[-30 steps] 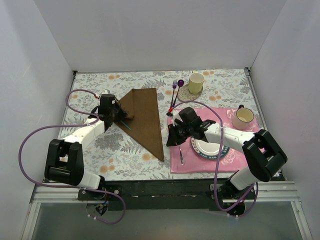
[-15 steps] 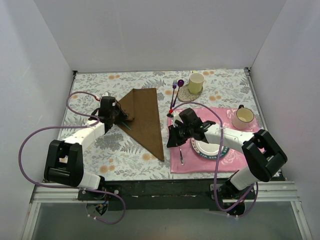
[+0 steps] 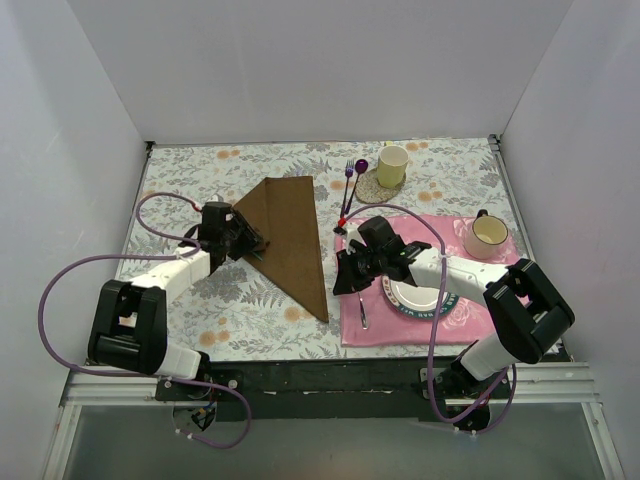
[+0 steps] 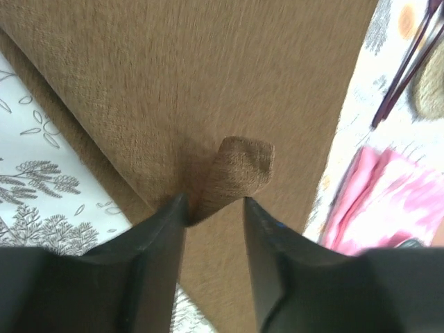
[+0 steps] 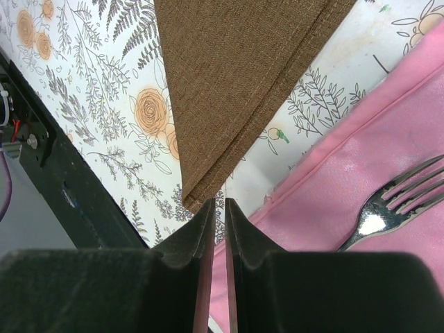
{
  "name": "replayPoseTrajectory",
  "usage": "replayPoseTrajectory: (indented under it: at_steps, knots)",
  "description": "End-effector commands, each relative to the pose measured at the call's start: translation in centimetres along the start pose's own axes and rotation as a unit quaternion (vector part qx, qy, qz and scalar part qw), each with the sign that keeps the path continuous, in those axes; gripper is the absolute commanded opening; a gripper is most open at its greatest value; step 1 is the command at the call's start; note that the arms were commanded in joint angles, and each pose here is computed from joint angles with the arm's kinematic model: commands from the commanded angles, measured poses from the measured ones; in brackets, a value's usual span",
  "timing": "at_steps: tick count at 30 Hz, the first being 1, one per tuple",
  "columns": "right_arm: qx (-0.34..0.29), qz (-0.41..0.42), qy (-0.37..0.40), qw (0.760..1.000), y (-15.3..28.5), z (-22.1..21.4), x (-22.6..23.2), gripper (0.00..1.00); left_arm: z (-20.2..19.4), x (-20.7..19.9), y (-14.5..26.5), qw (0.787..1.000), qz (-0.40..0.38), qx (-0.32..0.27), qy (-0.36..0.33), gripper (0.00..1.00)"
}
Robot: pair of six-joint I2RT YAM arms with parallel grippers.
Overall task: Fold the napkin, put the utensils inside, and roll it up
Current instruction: Fold the napkin
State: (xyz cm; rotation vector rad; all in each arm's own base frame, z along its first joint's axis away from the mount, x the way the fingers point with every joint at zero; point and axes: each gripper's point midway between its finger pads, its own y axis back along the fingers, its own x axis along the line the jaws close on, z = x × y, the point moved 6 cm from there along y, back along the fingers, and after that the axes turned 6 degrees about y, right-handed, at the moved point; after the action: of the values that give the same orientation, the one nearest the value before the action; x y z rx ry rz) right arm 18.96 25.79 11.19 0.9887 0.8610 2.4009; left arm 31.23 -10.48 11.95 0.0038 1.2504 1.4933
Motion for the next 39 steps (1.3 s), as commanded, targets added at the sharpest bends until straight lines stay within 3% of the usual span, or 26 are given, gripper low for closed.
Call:
replayPoseTrajectory:
  at_steps: [1,5,9,11,12,16,20,26,39]
  knots:
    - [-0.017,0.017,0.007,1.000,0.2,0.7,0.4,0.18,-0.1,-1.3,2.0,0.999,-0.043,0.003,0.000,0.45]
    - [-0.022,0.023,0.006,0.999,0.3,1.2,0.7,0.18,1.2,-4.2,6.0,0.996,-0.089,0.004,-0.012,0.58]
    - [-0.026,0.031,0.006,0.999,0.1,1.9,1.0,0.18,2.6,-6.3,8.0,0.992,-0.120,-0.005,-0.021,0.59]
    - [-0.028,0.036,0.006,0.999,0.0,2.4,1.2,0.18,2.5,-6.4,7.5,0.992,-0.122,0.004,-0.016,0.54]
    - [-0.025,0.039,0.004,0.999,-0.2,2.4,1.1,0.18,1.9,-5.8,6.2,0.994,-0.106,0.023,-0.009,0.44]
    - [-0.023,0.047,0.000,0.999,-0.5,2.7,1.4,0.19,-0.2,-4.1,2.7,0.993,-0.068,0.090,0.014,0.23]
    - [-0.014,0.052,0.006,0.999,-0.7,2.8,1.9,0.21,-1.9,-2.0,0.9,0.992,-0.050,0.110,0.022,0.15]
    - [-0.015,0.050,0.010,0.999,-0.2,2.0,1.9,0.22,-3.3,-0.2,0.9,0.991,-0.038,0.126,0.011,0.17]
    - [-0.012,0.041,0.008,0.999,-0.2,1.5,1.7,0.22,-3.4,-0.7,-0.1,0.990,-0.070,0.114,0.036,0.14]
